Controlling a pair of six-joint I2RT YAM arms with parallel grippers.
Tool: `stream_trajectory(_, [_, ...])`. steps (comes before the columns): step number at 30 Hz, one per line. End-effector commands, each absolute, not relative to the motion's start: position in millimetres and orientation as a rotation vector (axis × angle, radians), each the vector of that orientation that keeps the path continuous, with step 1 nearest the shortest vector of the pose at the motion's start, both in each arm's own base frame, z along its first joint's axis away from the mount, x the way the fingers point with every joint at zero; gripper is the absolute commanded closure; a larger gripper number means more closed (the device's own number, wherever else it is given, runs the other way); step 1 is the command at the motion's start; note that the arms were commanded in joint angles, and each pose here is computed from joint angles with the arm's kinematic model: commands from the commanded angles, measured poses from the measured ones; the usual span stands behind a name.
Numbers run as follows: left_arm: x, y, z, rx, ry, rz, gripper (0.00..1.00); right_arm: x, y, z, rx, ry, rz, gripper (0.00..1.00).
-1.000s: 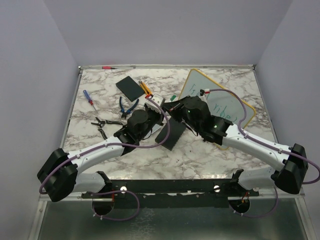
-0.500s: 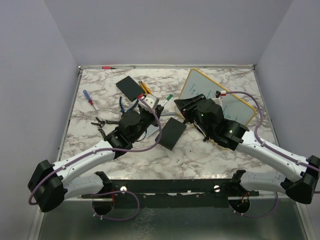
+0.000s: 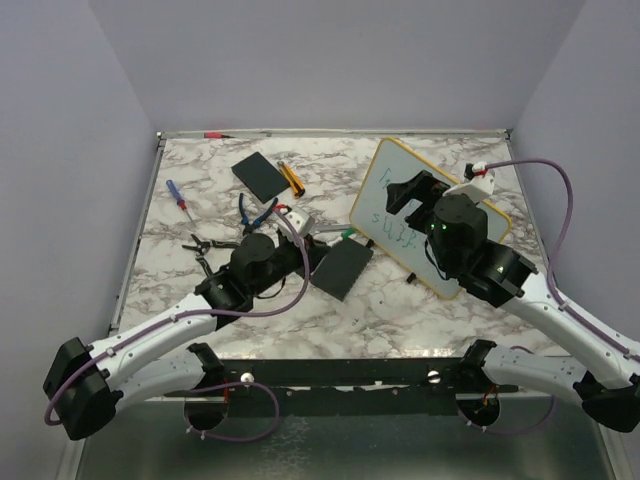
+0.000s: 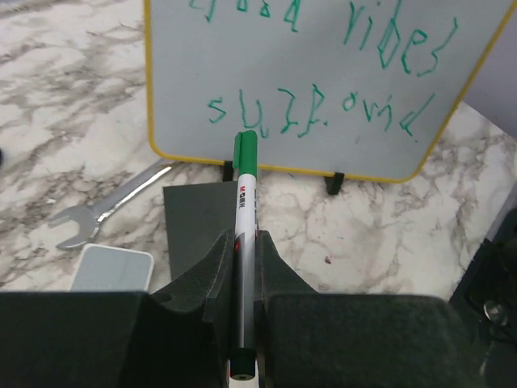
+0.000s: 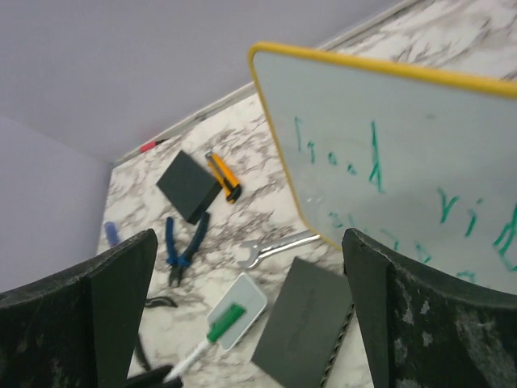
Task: Write a sentence on the whiteboard
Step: Place the whiteboard marker at the center of the board.
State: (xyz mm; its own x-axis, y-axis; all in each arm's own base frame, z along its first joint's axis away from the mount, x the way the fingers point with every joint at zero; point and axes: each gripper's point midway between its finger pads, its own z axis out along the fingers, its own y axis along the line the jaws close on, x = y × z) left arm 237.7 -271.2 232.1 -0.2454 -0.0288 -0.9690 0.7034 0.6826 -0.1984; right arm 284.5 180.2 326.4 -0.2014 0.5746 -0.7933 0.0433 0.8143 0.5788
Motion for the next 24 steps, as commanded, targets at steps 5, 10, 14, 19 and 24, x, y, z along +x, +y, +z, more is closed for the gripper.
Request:
stream_trajectory(5, [170.4, -314.1, 177.0, 0.657, 1.792, -0.944, 1.00, 306.4, 166.4, 355.2, 0.105, 1.716, 0.359, 0.00])
stream_trajectory(10, [154.3, -332.1, 143.8, 0.594, 1.818, -0.911, 1.00, 313.7, 158.3, 373.9, 0.063, 1.649, 0.317, 0.00])
stream_trajectory(14, [147.5, -347.8, 127.6, 0.609, 1.829, -0.943, 1.00, 317.4, 156.7, 389.7, 0.007, 1.613, 0.320, 0.00])
stream_trajectory(19, [146.1, -358.5, 105.1, 0.667, 1.864, -0.925, 0.95, 318.2, 155.0, 410.2, -0.056, 1.570, 0.300, 0.00])
stream_trajectory(24, [149.3, -363.1, 82.6, 0.675, 1.921, -0.881, 0.73, 320.7, 147.7, 417.9, -0.043, 1.549, 0.279, 0.00])
